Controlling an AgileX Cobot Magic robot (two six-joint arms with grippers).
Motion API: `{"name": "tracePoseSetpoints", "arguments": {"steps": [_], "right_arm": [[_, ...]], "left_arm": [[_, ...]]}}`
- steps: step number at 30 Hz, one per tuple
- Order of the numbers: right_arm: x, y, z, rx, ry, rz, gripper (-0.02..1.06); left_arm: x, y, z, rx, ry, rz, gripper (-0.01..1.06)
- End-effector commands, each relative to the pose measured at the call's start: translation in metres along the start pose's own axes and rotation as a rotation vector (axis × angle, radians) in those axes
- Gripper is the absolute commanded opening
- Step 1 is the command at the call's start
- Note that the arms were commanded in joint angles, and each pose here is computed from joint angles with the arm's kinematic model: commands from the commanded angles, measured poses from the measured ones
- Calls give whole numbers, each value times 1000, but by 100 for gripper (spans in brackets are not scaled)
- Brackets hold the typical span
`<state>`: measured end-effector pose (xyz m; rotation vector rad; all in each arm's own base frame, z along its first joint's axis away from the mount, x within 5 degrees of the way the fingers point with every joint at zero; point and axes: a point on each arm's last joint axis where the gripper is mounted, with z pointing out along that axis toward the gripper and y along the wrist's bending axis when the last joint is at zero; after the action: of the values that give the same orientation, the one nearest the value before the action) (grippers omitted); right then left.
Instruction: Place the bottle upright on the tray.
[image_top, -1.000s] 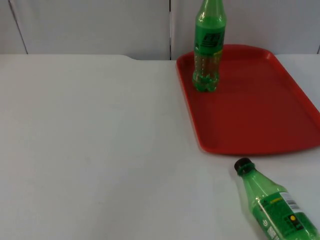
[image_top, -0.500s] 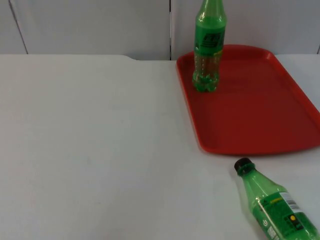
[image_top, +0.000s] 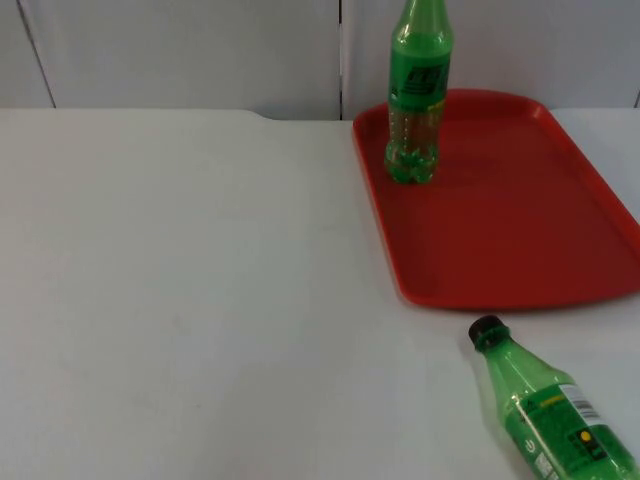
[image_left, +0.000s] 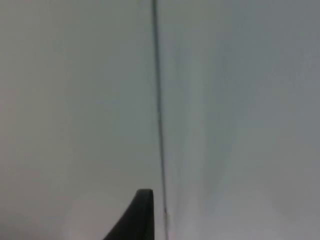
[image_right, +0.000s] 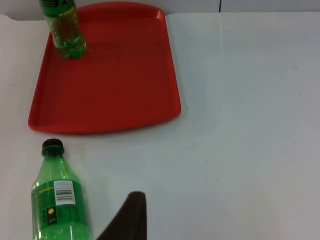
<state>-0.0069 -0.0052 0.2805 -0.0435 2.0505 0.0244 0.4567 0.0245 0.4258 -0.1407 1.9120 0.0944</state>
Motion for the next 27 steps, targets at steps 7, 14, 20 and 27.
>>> {"name": "tracePoseSetpoints", "arguments": {"steps": [7,14,20,27], "right_arm": [[0,0,0,4,-5,1,105],[0,0,0,4,-5,1,105],[0,0,0,4,-5,1,105],[0,0,0,4,-5,1,105]], "left_arm": [[-9,-8,-27,73,40,-27,105],[-8,-24,-51,119,78,7,105],[7,-36,-75,167,81,48,105],[35,-34,-106,200,92,19,105]]}}
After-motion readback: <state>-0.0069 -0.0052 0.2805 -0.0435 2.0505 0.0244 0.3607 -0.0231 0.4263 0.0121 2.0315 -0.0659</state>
